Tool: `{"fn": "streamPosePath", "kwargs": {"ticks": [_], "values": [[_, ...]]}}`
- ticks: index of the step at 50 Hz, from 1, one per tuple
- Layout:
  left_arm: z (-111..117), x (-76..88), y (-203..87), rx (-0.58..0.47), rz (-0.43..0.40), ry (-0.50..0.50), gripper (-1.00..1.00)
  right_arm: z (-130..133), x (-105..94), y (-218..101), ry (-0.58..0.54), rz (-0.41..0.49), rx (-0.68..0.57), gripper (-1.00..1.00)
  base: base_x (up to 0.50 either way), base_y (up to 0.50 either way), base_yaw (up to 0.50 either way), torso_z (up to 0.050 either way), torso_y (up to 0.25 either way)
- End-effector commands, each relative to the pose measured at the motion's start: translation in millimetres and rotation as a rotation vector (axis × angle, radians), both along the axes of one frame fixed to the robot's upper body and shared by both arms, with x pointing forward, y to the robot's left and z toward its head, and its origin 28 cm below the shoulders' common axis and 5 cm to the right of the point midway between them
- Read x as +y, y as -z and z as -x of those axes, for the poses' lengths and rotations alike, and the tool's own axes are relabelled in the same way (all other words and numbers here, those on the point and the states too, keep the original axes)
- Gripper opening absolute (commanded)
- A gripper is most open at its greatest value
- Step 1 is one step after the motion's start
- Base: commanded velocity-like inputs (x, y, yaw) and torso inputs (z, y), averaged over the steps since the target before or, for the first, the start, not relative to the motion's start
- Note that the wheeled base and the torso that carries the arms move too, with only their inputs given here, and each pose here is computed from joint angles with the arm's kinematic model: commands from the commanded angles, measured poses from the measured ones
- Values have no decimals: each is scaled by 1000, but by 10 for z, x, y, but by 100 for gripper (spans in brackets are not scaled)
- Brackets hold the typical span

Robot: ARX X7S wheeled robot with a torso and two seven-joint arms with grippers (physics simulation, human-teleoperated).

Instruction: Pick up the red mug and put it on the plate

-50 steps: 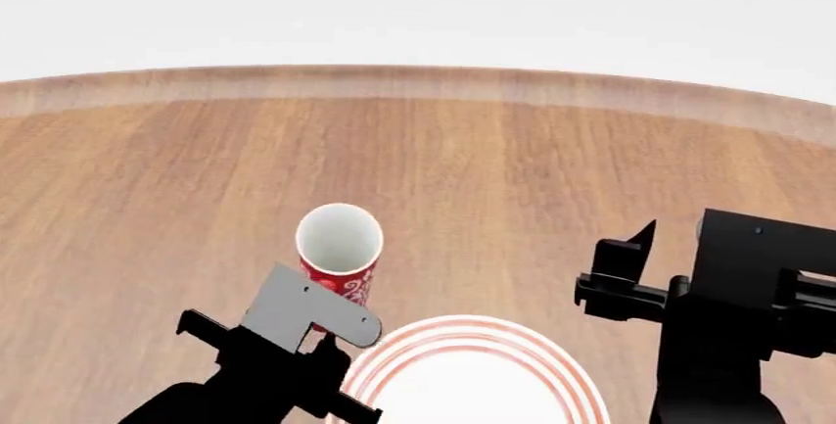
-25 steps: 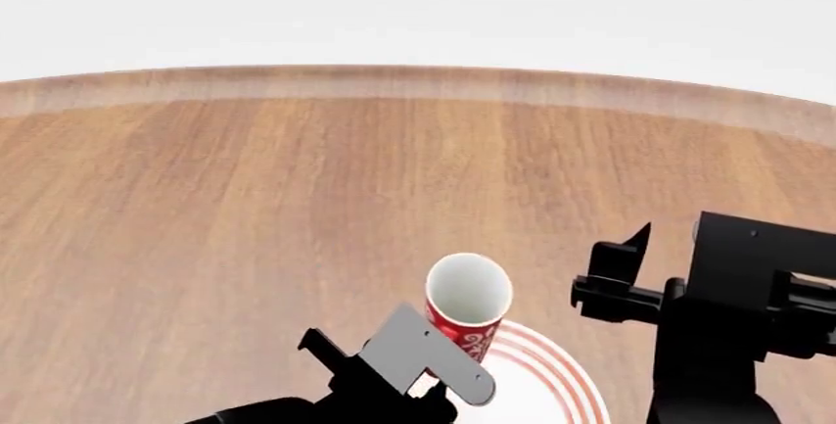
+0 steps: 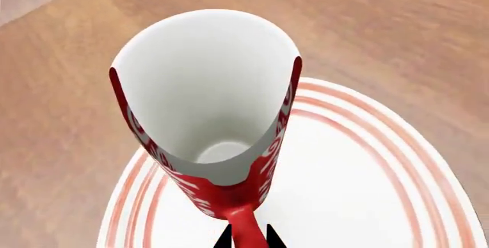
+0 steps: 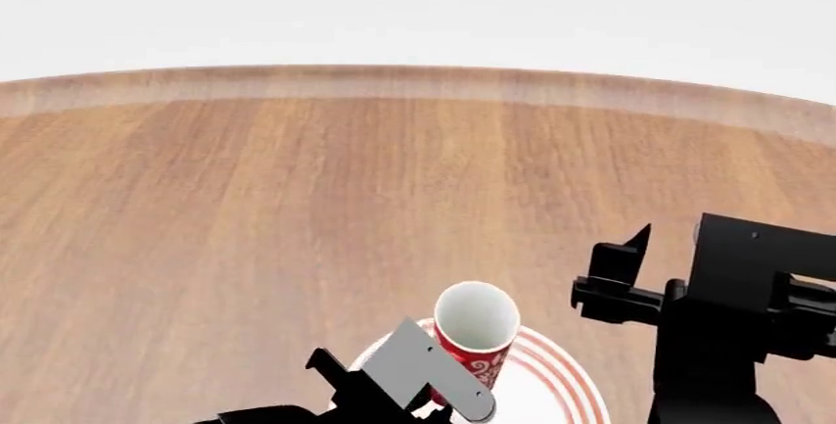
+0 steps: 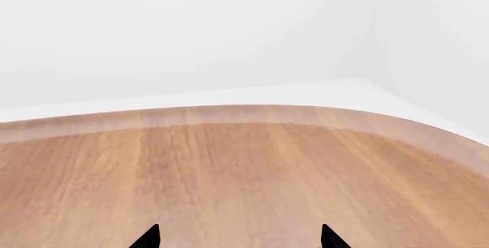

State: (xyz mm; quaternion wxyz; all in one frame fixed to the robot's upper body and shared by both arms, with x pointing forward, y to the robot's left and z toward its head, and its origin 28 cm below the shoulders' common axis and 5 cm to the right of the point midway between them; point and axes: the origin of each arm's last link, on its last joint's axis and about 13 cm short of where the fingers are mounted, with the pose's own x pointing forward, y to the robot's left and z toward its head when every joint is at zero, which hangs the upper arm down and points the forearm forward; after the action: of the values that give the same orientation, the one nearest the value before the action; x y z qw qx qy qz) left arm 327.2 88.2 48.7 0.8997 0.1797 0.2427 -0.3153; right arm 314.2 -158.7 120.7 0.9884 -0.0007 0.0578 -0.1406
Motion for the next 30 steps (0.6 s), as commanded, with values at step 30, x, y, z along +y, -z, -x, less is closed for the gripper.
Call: {"fn": "streamPosePath", "kwargs": {"ticks": [30], "values": [[35,91,89,186,16,4,-100,-18,5,55,-8,-8,8,100,0,0,0,0,0]]}}
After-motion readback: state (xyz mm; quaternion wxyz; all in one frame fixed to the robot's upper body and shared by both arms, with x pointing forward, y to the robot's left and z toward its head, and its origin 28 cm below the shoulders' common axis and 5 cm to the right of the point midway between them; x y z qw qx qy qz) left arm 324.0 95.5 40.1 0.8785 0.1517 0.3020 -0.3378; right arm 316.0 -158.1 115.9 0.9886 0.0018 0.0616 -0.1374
